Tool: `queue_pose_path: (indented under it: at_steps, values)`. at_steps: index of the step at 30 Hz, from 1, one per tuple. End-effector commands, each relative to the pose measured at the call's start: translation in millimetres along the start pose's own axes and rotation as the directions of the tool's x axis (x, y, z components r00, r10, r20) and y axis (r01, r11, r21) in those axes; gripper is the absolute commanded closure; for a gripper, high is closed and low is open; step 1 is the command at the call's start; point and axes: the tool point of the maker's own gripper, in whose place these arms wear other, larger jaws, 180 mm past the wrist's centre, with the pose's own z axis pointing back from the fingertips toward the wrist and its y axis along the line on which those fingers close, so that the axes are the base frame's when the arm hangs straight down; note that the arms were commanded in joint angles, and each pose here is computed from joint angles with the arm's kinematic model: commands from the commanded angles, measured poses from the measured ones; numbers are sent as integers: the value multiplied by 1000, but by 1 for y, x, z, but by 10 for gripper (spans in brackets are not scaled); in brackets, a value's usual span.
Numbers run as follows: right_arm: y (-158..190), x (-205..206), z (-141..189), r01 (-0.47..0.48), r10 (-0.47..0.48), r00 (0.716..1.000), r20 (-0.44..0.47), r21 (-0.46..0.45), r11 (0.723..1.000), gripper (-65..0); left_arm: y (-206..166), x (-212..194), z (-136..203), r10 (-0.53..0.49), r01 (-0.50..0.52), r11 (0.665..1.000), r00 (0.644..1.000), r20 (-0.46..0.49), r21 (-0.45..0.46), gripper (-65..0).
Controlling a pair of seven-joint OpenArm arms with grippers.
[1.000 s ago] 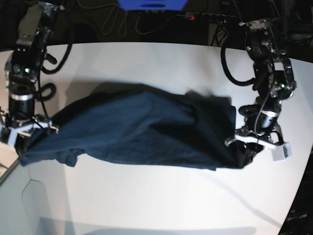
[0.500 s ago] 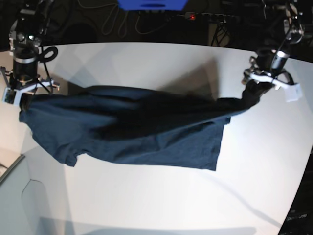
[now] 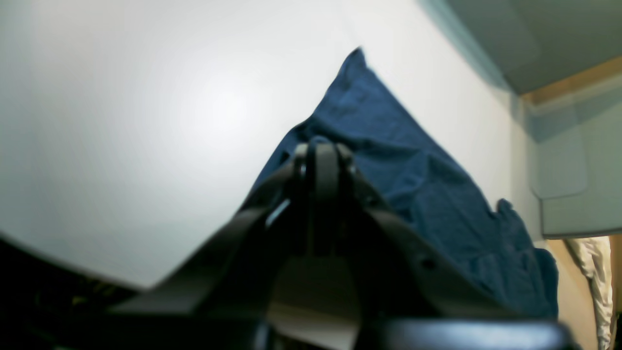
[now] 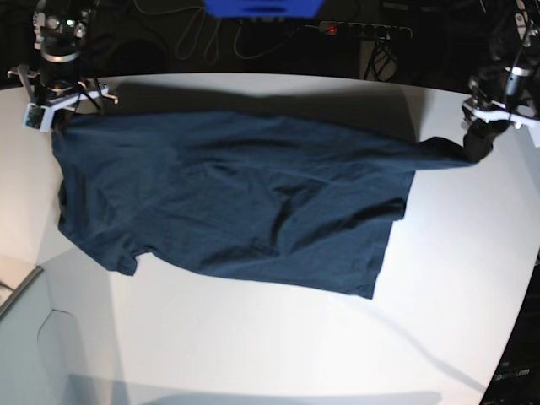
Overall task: Layout the t-shirt on the table in an organized manner, then fold the t-shirt properly
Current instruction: 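Lower the shirt, regrasp its edges with both grippers and pull taut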
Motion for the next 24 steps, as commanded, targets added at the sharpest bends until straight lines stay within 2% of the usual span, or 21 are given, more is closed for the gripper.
queue_pose_path:
  at_steps: [1,5,7,10,12,20,24]
  values:
    - [-4,-1,-1,-8,8,1000,7,-9,1000,0,2,0,2,15,-15,1000,1000,18,2,0]
    - [-9,-23,-7,-29,29,999,-46,-7,1000,0,37,-30,-2,92,-89,993,995,-42,84,0]
    - [-9,-27,-8,-28,28,999,-29,-6,1000,0,55,-46,-3,131,-121,984,989,-74,128,0]
    - [-6,-29,-10,-27,27,1000,3,0,1000,0,58,-59,-15,163,-150,980,982,-100,130,0]
    - [2,-22,-18,-15,14,999,39,13,1000,0,50,-68,-24,172,-159,981,977,-124,109,0]
    - [51,-5,-76,49,-54,997,53,83,995,0,-12,-91,-86,184,-197,979,961,-207,-45,0]
    - [74,3,-112,-13,8,999,46,109,994,0,-26,-103,-120,107,-126,990,962,-251,-62,0]
